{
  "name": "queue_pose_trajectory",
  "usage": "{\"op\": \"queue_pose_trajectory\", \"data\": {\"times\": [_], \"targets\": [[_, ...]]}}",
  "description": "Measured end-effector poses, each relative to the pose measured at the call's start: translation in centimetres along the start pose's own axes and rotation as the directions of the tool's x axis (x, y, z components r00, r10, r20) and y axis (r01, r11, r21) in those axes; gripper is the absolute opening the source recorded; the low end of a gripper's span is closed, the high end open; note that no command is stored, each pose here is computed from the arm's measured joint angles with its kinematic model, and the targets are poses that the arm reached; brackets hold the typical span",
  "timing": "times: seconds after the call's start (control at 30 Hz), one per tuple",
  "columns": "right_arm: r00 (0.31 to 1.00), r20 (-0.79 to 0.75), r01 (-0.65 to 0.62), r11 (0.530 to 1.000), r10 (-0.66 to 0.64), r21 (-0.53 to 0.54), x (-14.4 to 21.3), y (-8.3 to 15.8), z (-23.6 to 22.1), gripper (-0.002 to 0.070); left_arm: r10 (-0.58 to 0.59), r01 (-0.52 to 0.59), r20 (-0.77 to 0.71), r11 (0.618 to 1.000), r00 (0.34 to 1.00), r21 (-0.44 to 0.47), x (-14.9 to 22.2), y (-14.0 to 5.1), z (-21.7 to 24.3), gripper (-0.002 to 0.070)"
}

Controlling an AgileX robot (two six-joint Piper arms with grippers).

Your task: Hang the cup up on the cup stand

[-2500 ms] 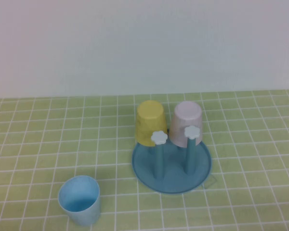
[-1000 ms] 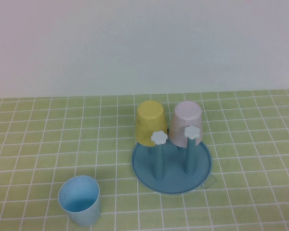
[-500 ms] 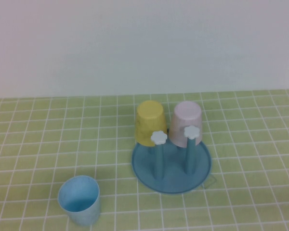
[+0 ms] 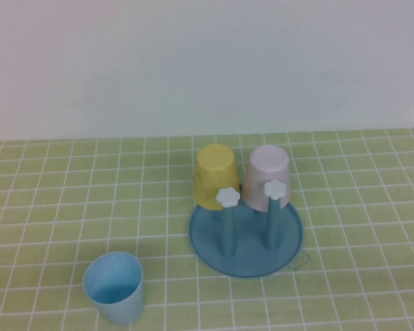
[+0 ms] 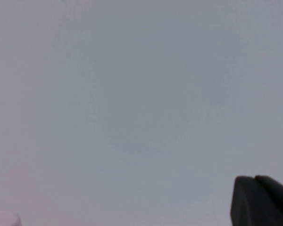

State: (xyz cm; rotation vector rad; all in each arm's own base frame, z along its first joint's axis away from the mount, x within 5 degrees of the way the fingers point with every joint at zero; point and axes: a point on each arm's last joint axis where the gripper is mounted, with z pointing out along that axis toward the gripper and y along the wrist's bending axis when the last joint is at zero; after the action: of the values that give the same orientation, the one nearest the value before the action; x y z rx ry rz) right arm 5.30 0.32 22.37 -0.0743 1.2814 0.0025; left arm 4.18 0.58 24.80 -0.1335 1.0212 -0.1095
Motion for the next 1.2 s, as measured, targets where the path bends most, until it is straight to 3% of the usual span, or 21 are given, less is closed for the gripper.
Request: {"op": "queue_pose_trajectory", "data": {"times": [0.13, 0.3, 0.43, 0.5, 0.6, 0.77, 0.87, 0.93, 1.03, 1.13, 1.2], "targets": [[0.996, -0.086, -0.007, 1.000, 0.006, -0.004, 0.3, 0.0, 0.0, -0.0001, 0.025, -0.022, -0.147, 0.999, 0.989, 0.025, -1.1, -0.6, 0.7, 0.0000], [0.978, -0.206, -0.004, 1.000, 0.002, -0.010, -1.6, -0.1, 0.0, -0.0001, 0.017, -0.007, -0.371, 1.000, 0.929, 0.029, -2.5, -1.3, 1.8, 0.0000], [0.958, -0.288, -0.006, 1.000, 0.002, -0.013, -3.4, -0.2, -0.3, -0.0001, -0.021, 0.033, -0.577, 0.999, 0.816, 0.010, -2.5, -1.8, 3.3, 0.0000], [0.931, -0.365, -0.008, 1.000, 0.001, -0.016, -3.9, -0.2, -0.3, -0.0001, -0.035, 0.049, -0.687, 0.999, 0.726, 0.000, -2.5, -2.1, 4.4, 0.0000], [0.860, -0.511, -0.011, 1.000, -0.002, -0.023, -4.0, -0.3, 0.2, -0.0001, -0.022, 0.041, -0.783, 0.999, 0.622, 0.005, -2.7, -2.5, 6.4, 0.0000], [0.676, -0.736, -0.022, 0.999, -0.010, -0.034, -4.0, -0.2, 1.8, -0.0002, -0.145, 0.128, -0.807, 0.988, 0.573, -0.086, -1.6, -2.8, 9.6, 0.0000], [0.563, -0.827, -0.044, 0.998, -0.005, -0.037, -4.0, -0.1, 2.6, -0.0001, -0.048, 0.098, -0.895, 0.995, 0.442, -0.005, -0.7, -3.2, 10.7, 0.0001], [0.530, -0.848, -0.068, 0.997, 0.006, -0.035, -4.1, 0.0, 3.3, -0.0001, 0.007, 0.097, -0.931, 0.994, 0.366, 0.045, -0.1, -3.5, 11.7, 0.0010], [0.520, -0.853, -0.118, 0.993, 0.037, -0.028, -4.2, 0.4, 3.8, -0.0001, -0.009, 0.137, -0.960, 0.990, 0.280, 0.031, 0.7, -3.9, 13.6, 0.0110], [0.528, -0.847, -0.157, 0.987, 0.065, -0.022, -4.4, 0.6, 3.9, -0.0001, 0.014, 0.178, -0.980, 0.983, 0.199, 0.051, 1.0, -4.4, 15.1, 0.0309], [0.527, -0.847, -0.175, 0.984, 0.078, -0.019, -4.4, 0.8, 3.9, -0.0001, 0.091, 0.199, -0.988, 0.973, 0.123, 0.114, 1.4, -4.7, 16.1, 0.0442]]}}
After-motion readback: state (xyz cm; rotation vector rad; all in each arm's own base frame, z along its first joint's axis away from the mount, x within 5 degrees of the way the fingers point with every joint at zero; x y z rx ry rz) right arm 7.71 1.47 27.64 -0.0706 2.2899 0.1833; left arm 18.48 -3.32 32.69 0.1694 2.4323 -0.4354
